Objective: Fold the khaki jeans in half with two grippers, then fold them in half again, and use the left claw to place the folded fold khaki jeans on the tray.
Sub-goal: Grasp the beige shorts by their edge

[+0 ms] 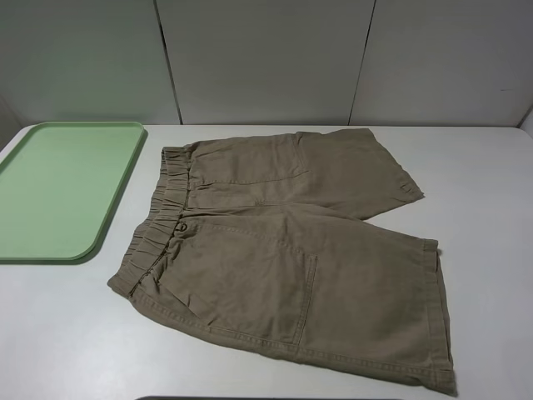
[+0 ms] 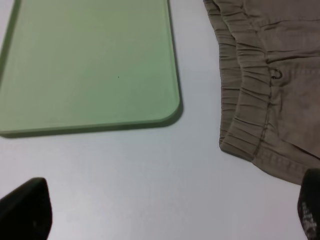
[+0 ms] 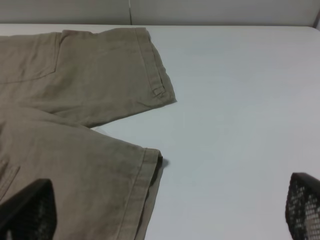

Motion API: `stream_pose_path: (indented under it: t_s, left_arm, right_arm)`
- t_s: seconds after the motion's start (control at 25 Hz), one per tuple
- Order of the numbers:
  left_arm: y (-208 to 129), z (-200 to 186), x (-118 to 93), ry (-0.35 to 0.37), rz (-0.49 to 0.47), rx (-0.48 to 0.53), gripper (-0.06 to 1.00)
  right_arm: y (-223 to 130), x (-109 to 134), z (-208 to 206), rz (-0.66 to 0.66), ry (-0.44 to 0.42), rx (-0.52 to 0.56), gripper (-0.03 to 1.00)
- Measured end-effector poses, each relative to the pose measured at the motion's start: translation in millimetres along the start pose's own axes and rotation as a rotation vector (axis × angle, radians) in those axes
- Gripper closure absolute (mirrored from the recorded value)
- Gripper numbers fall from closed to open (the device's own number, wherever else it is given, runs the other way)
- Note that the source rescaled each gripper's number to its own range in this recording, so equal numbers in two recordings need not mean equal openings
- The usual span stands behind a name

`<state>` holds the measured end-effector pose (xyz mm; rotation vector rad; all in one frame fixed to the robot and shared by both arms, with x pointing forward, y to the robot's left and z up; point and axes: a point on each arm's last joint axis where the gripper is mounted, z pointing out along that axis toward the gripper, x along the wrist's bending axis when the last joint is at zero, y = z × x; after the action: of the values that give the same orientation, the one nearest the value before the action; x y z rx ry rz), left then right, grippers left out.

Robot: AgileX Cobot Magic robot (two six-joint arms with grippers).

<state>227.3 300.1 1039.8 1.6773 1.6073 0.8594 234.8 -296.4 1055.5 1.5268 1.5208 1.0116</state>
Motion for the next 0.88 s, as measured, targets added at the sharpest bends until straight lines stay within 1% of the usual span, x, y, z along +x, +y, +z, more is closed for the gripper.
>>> stream_pose_path:
  t_s: [0.64,0.72,0.88]
  left_arm:
    - [0.0,0.0,0.3,0.003,0.002,0.0,-0.06]
    - [0.0,0.0,0.6,-0.01,0.011,0.0,-0.06]
    - [0.0,0.1,1.6,-0.059,0.049,-0.002,-0.06]
  right_arm:
    - [0.0,0.0,0.0,0.0,0.0,0.0,-0.03]
    - [0.0,0.0,0.0,0.0,0.0,0.0,-0.03]
    - [0.0,0.0,0.0,0.0,0.0,0.0,-0.03]
